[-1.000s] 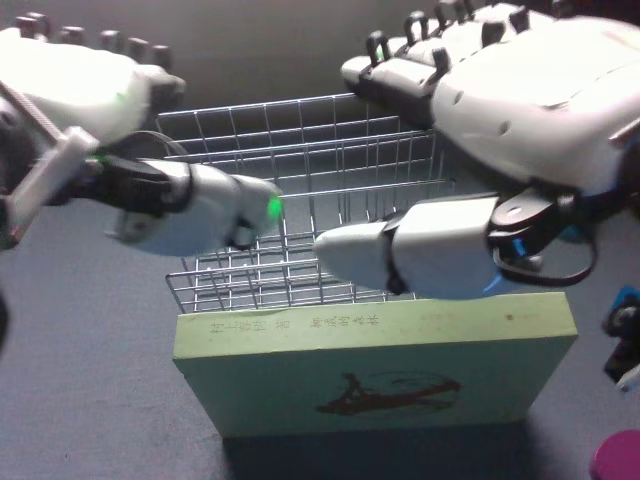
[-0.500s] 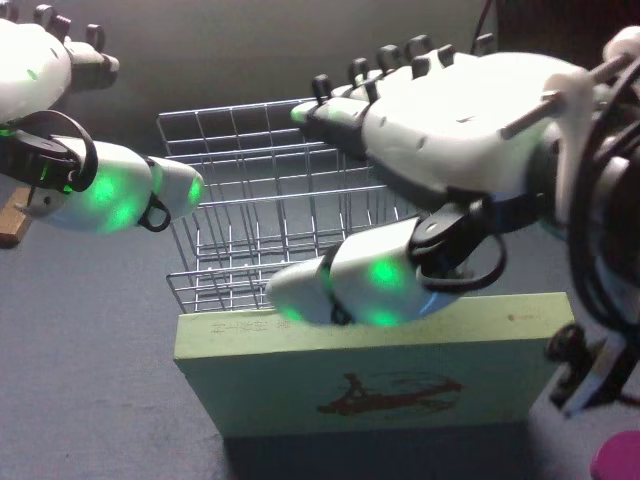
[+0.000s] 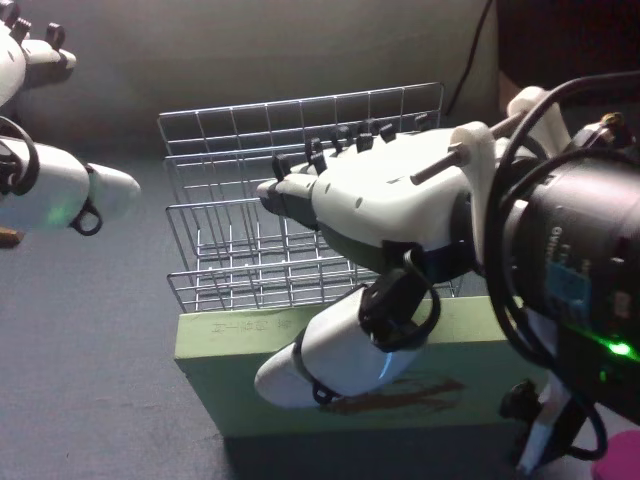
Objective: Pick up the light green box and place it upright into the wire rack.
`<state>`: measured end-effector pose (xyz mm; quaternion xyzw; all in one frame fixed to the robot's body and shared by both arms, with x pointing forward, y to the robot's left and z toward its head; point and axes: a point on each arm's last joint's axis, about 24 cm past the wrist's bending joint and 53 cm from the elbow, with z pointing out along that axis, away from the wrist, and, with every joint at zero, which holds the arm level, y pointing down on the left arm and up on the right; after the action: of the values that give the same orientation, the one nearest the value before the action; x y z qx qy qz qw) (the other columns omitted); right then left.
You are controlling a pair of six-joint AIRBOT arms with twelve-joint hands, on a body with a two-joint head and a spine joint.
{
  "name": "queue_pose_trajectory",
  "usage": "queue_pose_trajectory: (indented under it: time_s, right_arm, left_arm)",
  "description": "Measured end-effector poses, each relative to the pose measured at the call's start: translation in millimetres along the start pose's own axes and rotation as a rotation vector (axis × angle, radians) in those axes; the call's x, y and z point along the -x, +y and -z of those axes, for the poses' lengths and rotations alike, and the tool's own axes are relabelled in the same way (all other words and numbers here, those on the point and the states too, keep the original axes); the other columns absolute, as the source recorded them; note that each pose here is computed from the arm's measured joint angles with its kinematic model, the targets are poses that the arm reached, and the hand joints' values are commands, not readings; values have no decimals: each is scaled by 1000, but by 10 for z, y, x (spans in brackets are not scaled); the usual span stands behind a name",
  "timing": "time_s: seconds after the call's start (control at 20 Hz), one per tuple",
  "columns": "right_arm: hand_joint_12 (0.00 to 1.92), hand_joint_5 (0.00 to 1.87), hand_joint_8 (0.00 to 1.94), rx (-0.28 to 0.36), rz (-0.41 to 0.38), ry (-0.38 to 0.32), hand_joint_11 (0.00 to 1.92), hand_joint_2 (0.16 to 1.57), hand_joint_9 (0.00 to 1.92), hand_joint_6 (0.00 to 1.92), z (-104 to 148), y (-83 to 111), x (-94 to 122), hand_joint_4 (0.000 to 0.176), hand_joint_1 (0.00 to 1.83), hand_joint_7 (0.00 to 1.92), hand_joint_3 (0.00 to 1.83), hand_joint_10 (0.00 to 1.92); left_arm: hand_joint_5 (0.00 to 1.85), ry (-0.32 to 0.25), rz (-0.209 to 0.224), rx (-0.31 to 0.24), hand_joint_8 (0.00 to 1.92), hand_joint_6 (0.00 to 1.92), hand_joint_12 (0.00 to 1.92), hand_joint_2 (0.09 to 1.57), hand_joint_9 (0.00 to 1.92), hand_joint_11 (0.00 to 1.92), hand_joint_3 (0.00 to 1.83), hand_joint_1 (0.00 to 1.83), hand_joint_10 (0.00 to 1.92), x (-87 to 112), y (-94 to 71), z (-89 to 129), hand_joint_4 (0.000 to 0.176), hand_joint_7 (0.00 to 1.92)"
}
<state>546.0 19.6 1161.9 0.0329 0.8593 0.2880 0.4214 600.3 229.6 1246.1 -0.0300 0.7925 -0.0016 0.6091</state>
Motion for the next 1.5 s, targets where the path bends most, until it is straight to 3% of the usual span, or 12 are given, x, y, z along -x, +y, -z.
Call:
queue_pose_trajectory:
  time_s: [0.2,0.75,0.95,1.05,1.3,1.35,1.45,1.5]
  right_arm:
    - [262,59,0,-14,0,19,0,856,9,0,-104,-43,-65,9,543,35,0,0]
    - [251,52,0,-21,8,44,0,862,5,0,-175,-77,-181,9,580,30,0,0]
    - [272,62,2,-22,13,46,0,893,5,3,-177,-83,-189,0,621,38,10,0]
    - [395,145,12,-24,13,47,0,895,56,18,-177,-87,-191,0,707,117,3,11]
    - [1039,409,7,-30,14,62,13,1004,388,12,-179,-115,-237,0,995,410,6,27]
    - [1116,467,7,-32,16,61,94,1023,494,13,-179,-121,-234,0,1047,486,5,33]
    - [1138,489,10,-31,23,55,128,1030,533,16,-182,-118,-220,0,1067,514,5,39]
    - [1154,639,36,-30,23,57,297,1059,699,43,-181,-117,-224,0,1116,679,7,79]
  left_arm:
    - [173,-4,-49,13,0,0,627,1058,174,0,2,80,0,21,84,-27,67,136]
    - [166,-8,-75,11,0,0,620,1071,173,0,6,79,0,35,102,-40,67,129]
    - [166,-10,-74,18,0,0,619,1069,169,0,3,79,0,40,141,-36,67,125]
    - [166,-15,-78,29,2,0,618,1069,173,0,3,79,2,55,191,-31,66,127]
    - [165,-15,-98,30,3,0,616,1071,177,0,3,79,3,56,196,-30,66,134]
    - [165,-15,-98,30,3,0,615,1072,176,0,3,79,2,55,196,-30,66,133]
    - [165,-14,-98,30,2,0,615,1072,176,0,3,78,2,53,197,-30,67,133]
    - [165,-14,-97,30,2,0,615,1078,176,0,5,79,2,52,196,-29,67,133]
